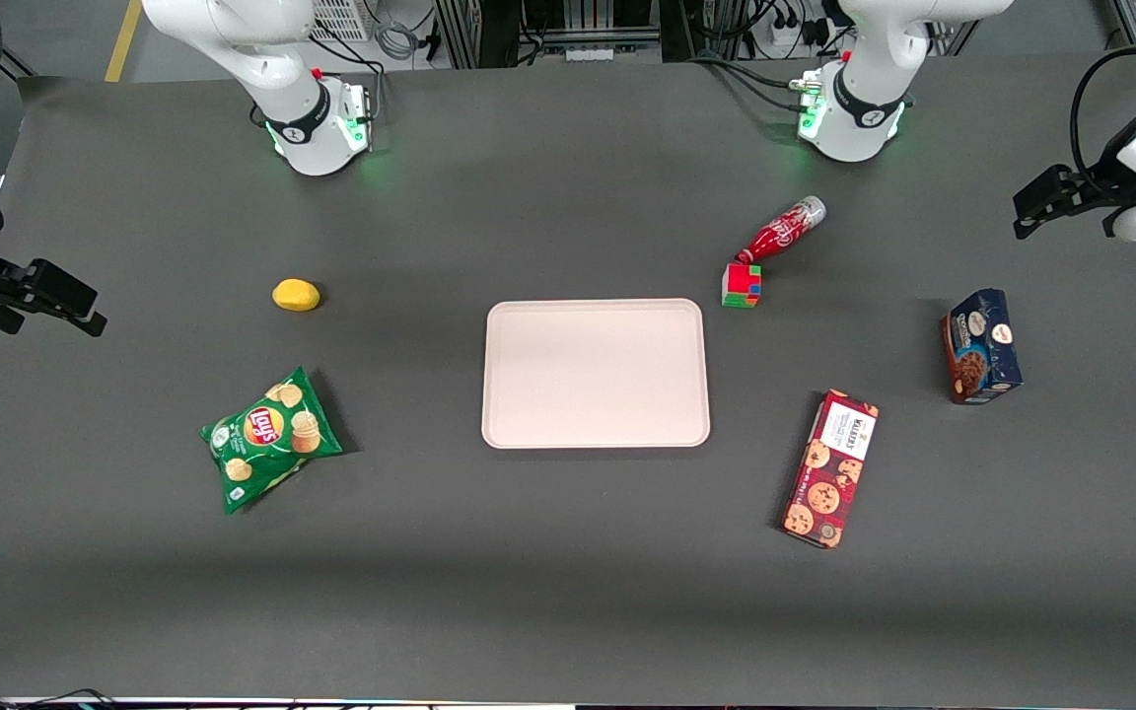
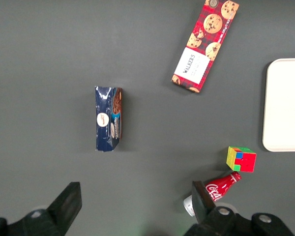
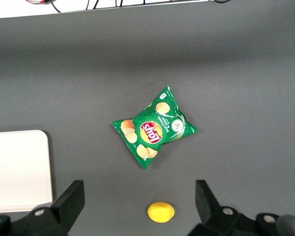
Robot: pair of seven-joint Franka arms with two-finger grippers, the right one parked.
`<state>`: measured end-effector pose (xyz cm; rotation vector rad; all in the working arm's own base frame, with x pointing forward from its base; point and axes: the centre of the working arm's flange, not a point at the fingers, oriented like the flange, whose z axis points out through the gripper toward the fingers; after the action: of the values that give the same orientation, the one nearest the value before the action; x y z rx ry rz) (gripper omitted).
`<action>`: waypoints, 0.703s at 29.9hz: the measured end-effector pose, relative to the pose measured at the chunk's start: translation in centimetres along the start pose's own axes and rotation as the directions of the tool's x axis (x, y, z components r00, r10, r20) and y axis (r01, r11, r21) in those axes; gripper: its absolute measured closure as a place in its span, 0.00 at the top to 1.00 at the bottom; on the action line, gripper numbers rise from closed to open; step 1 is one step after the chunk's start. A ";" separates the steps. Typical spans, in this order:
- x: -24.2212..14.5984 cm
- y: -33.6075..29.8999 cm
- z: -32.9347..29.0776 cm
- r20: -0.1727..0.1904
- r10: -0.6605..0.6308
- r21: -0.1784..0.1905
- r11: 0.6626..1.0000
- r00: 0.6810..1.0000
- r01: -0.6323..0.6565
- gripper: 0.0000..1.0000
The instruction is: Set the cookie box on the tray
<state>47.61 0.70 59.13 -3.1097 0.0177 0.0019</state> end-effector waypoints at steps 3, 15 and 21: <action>0.0 0.0 -0.1 -0.001 0.000 0.000 1.000 1.000 0.000 1.00; 0.0 0.0 -0.3 -0.004 0.000 0.000 1.000 1.000 0.000 1.00; 0.0 0.0 -0.2 -0.002 0.001 0.000 1.000 1.000 -0.001 1.00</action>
<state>47.60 0.67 59.37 -3.1096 0.0186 -0.0011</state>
